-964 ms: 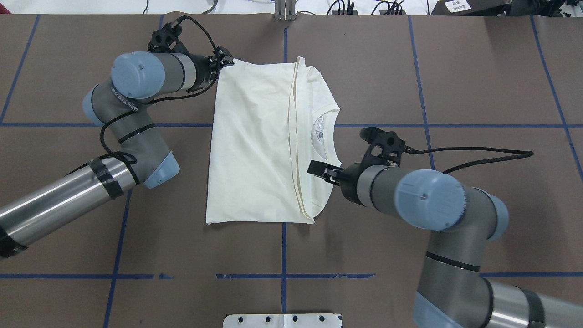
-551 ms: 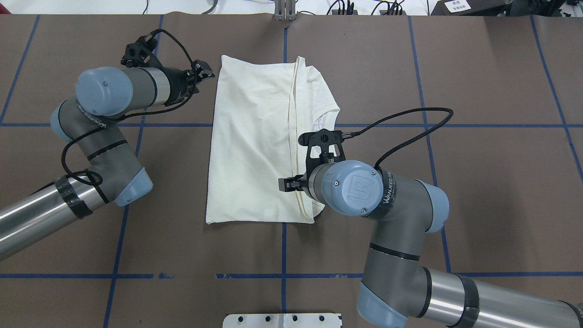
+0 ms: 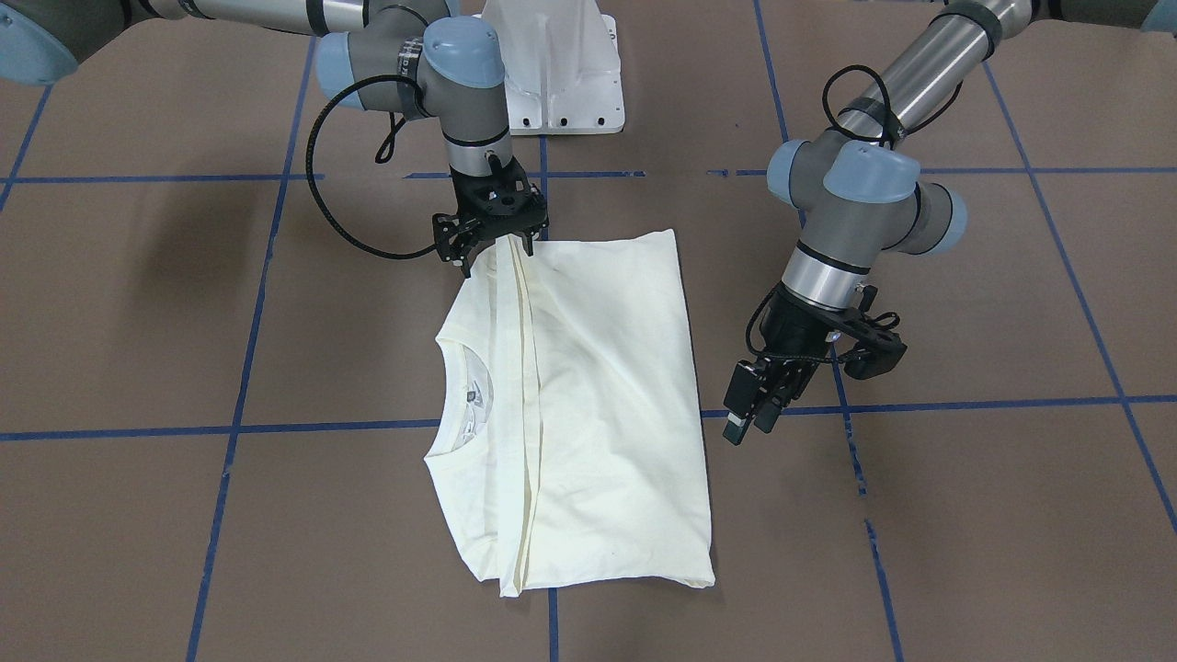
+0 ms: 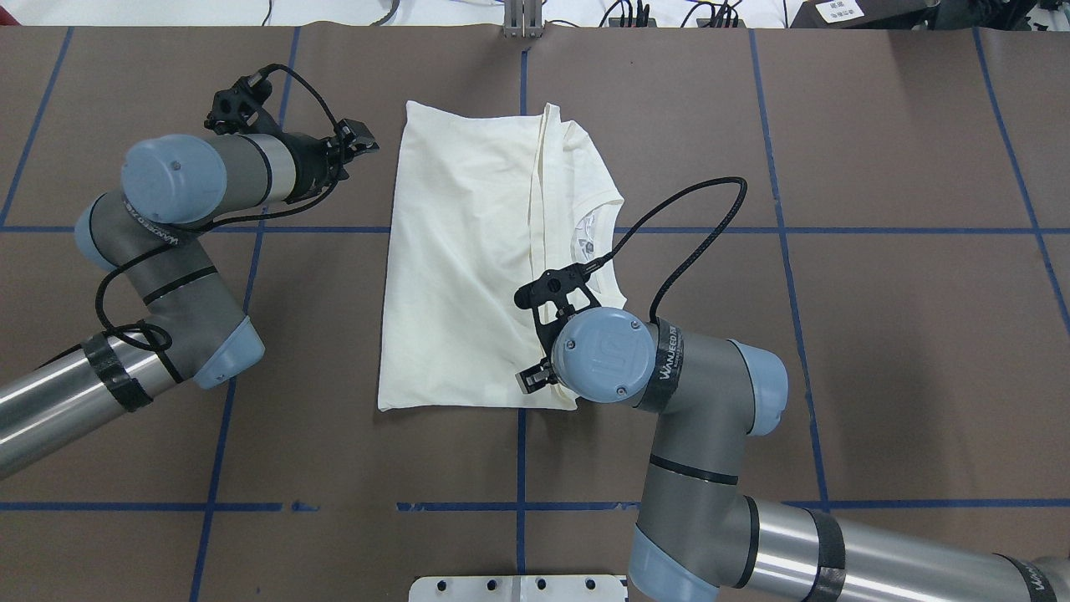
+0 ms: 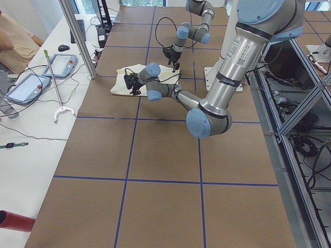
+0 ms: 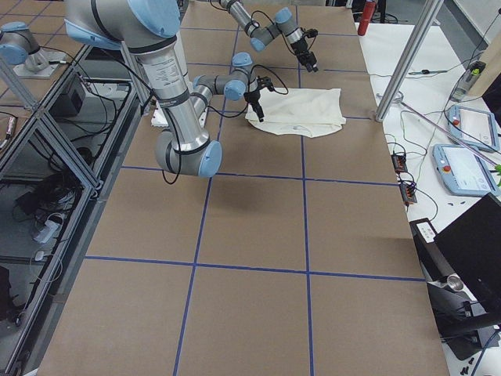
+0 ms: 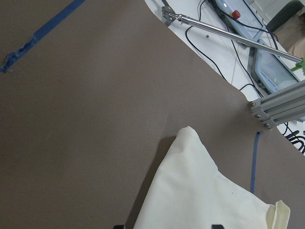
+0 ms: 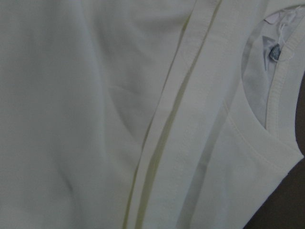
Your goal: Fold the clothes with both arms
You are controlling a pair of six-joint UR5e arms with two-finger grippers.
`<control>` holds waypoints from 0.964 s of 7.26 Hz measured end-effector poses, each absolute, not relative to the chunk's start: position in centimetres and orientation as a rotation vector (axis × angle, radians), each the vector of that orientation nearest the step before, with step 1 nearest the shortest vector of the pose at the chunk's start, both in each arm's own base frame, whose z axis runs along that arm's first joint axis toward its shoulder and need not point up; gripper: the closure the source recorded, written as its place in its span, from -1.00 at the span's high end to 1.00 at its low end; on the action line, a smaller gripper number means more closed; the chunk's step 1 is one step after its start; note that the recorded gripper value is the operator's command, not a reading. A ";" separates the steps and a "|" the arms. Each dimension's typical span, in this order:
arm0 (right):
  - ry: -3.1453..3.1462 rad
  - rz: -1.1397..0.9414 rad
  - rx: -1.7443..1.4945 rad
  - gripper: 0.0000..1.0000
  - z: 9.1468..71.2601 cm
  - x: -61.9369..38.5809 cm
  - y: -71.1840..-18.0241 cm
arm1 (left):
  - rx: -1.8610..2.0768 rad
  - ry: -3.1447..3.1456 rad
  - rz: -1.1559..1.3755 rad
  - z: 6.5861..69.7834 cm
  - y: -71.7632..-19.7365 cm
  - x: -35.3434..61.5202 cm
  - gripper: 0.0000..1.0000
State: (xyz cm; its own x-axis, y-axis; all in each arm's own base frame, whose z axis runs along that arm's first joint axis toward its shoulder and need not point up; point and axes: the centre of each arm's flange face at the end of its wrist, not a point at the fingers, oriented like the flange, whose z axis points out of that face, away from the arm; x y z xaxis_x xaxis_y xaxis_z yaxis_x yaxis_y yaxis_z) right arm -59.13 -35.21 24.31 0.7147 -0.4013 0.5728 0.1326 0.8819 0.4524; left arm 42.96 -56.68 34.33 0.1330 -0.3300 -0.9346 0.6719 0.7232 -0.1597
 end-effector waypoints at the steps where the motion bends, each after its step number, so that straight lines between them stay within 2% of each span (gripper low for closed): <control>1: -0.700 -0.320 0.402 1.00 24.8 -59.4 -35.1 | 0.333 1.238 -0.747 34.4 -56.7 42.9 0.38; 4: -0.636 -0.376 0.437 1.00 27.4 -58.0 -36.3 | 0.330 1.234 -0.746 34.6 -56.6 43.1 0.39; 7: -0.595 -0.443 0.475 1.00 31.3 -51.9 -36.7 | 0.329 1.231 -0.746 34.7 -56.5 43.3 0.40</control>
State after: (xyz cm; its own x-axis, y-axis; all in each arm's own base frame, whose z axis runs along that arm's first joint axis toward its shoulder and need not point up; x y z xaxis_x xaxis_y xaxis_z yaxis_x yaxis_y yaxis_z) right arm -51.93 -36.66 31.34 0.7424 -0.5201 0.4222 0.2555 0.8024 0.5393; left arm 43.34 -56.48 34.72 0.1390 -0.3346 -0.9320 0.6712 0.7239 -0.1598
